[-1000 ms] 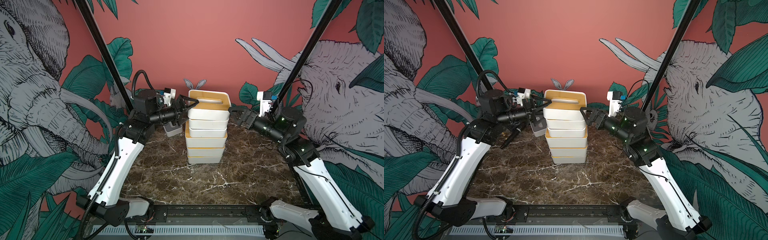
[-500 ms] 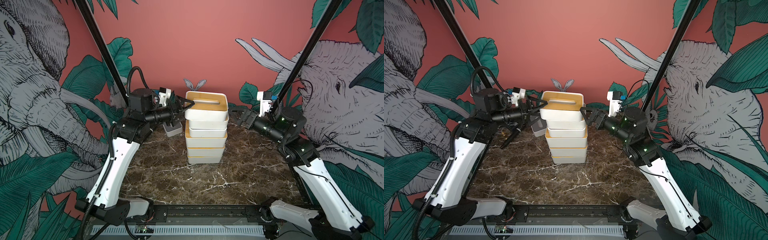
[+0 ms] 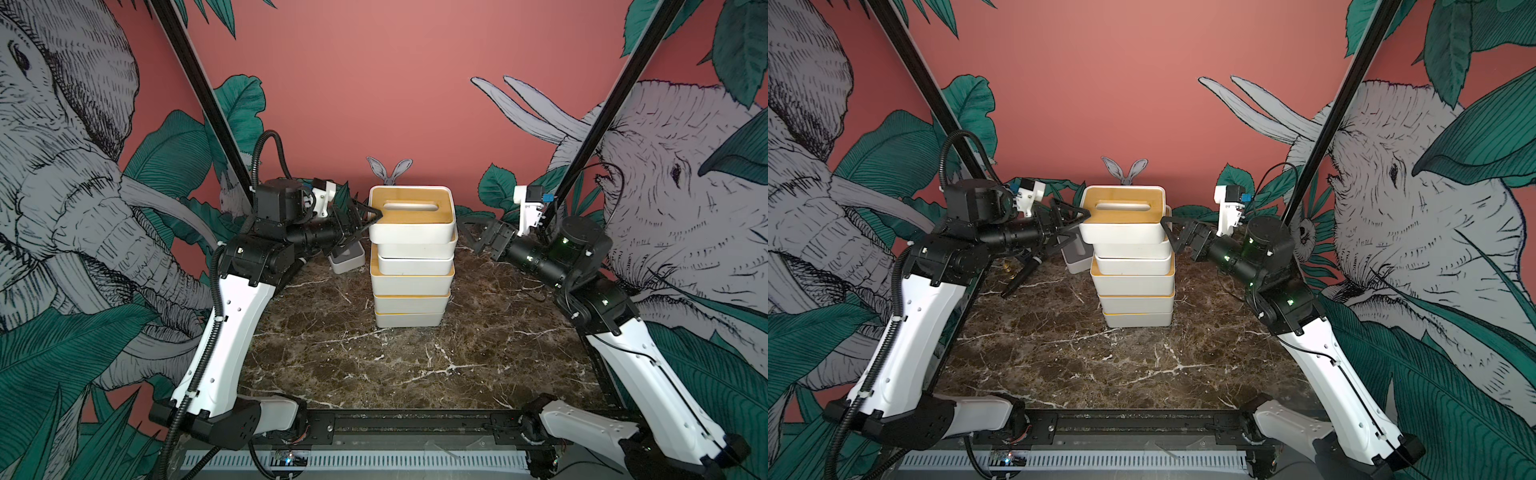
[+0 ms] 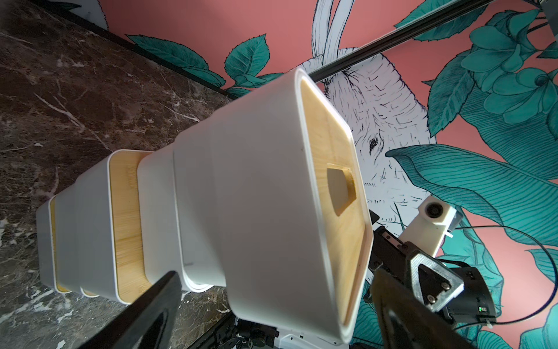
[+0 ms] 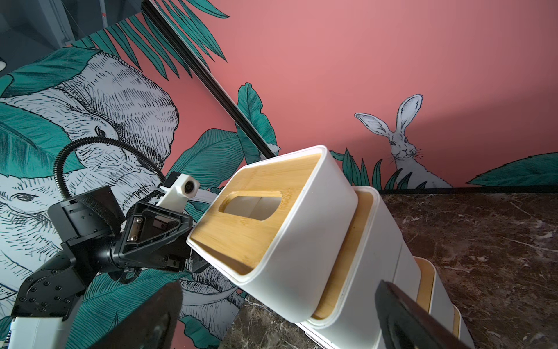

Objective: Stack the tissue boxes
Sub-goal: Place the tissue box at the tissue box, then adjust the tissue box on the tissue box.

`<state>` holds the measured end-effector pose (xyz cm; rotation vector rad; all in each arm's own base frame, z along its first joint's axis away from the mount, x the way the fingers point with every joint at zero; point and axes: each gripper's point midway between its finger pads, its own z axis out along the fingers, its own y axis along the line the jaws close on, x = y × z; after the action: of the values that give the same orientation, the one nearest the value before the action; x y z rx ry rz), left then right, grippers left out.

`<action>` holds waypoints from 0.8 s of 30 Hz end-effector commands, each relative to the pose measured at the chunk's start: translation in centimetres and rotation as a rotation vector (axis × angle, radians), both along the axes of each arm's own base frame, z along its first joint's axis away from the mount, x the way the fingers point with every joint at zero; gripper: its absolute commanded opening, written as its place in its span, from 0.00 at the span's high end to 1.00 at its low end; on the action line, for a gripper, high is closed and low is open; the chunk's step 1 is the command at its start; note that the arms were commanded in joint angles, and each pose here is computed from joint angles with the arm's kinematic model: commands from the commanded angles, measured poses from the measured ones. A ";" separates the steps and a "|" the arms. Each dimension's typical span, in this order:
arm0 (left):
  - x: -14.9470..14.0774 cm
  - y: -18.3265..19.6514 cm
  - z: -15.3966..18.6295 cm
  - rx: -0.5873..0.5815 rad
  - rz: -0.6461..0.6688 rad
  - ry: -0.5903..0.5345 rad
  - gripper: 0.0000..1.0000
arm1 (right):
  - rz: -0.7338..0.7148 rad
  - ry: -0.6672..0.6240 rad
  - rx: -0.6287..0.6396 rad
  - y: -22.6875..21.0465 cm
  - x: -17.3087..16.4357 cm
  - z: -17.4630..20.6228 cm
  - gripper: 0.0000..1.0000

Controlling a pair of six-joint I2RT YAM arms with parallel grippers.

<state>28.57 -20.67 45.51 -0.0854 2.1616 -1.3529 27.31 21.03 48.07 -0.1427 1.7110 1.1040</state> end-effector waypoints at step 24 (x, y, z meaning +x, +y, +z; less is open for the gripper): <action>-1.3 -2.4 6.1 -0.083 -0.072 -0.147 0.01 | 0.107 -0.071 0.041 2.6 -0.9 3.3 0.01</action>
<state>27.64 -22.91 49.87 0.0330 2.0604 -1.4279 26.96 23.12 48.80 -0.2080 1.7172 1.1609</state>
